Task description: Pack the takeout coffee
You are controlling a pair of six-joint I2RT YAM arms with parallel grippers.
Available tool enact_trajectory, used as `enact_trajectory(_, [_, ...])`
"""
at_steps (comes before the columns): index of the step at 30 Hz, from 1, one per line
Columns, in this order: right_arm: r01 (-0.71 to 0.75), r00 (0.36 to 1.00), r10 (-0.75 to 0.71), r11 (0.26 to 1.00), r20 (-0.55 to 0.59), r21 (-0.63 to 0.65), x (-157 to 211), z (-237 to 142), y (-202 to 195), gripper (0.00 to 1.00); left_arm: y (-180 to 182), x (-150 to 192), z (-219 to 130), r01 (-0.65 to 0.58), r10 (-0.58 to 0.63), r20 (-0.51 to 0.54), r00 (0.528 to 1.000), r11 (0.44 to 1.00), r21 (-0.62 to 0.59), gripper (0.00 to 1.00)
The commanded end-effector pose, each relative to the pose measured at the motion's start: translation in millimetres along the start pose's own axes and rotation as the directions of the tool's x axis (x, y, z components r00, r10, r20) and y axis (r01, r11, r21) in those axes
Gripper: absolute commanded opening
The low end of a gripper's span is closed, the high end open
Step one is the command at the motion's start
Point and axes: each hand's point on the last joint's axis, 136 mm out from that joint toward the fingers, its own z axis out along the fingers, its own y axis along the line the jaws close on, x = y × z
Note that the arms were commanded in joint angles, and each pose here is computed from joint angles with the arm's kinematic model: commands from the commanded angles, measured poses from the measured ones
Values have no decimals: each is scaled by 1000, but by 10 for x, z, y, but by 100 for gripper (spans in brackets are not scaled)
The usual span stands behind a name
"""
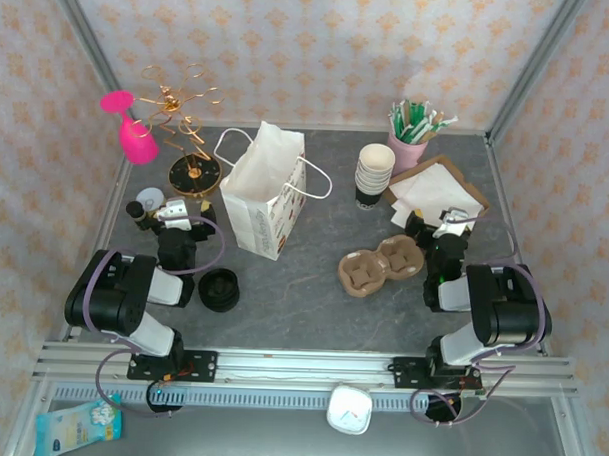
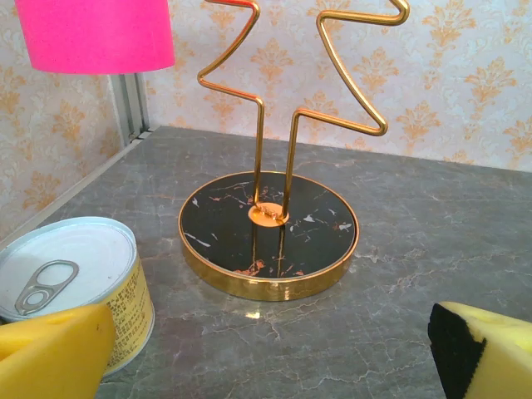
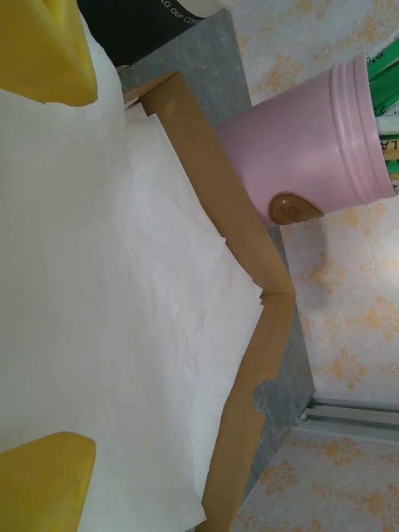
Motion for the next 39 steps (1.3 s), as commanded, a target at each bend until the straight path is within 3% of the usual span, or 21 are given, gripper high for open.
enact_trajectory(1, [-9,998,8,1000,59,4,-165,32,24,100,-35,-133,48,-3,2,46,999,1000,18,100])
enact_trajectory(33, [-8,998,8,1000,57,4,-162,34,28,100,-30,-134,41,-3,2,47,999,1000,17,100])
enact_trajectory(39, [-6,996,8,1000,89,-23,-305,-88,68,100,100,-343,-202,49,-46,150,988,999,-17,100])
